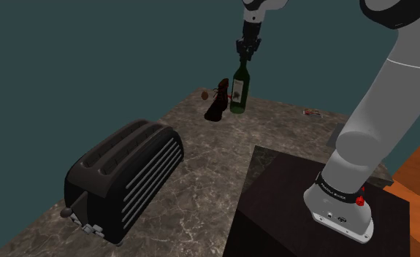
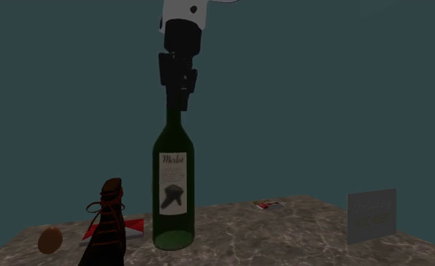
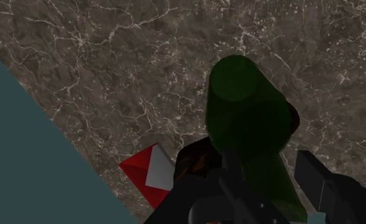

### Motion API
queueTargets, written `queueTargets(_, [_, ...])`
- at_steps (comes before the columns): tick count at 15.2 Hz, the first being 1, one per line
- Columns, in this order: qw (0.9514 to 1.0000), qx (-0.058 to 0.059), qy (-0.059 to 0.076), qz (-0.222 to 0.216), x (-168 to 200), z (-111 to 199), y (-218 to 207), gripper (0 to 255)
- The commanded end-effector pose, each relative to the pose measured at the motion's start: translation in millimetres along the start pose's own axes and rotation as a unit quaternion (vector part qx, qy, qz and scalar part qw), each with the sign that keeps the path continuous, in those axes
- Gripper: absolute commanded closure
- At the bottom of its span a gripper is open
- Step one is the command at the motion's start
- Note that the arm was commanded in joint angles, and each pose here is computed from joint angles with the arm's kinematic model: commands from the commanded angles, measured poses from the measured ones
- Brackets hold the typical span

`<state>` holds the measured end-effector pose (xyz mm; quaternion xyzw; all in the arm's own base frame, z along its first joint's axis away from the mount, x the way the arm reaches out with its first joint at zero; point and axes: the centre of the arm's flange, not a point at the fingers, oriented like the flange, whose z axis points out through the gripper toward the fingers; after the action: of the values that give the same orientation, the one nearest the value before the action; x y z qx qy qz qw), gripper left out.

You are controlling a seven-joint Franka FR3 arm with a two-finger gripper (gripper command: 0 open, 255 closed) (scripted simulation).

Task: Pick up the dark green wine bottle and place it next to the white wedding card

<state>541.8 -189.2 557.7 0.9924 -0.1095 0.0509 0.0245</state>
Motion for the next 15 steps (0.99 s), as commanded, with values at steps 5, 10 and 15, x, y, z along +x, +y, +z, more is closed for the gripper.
queueTargets(5, [1.0,0.0,0.0,0.0,3,-32,3,255])
queueTargets(10, [1.0,0.0,0.0,0.0,6,-58,4,255])
queueTargets(15, [1.0,0.0,0.0,0.0,9,-84,5,255])
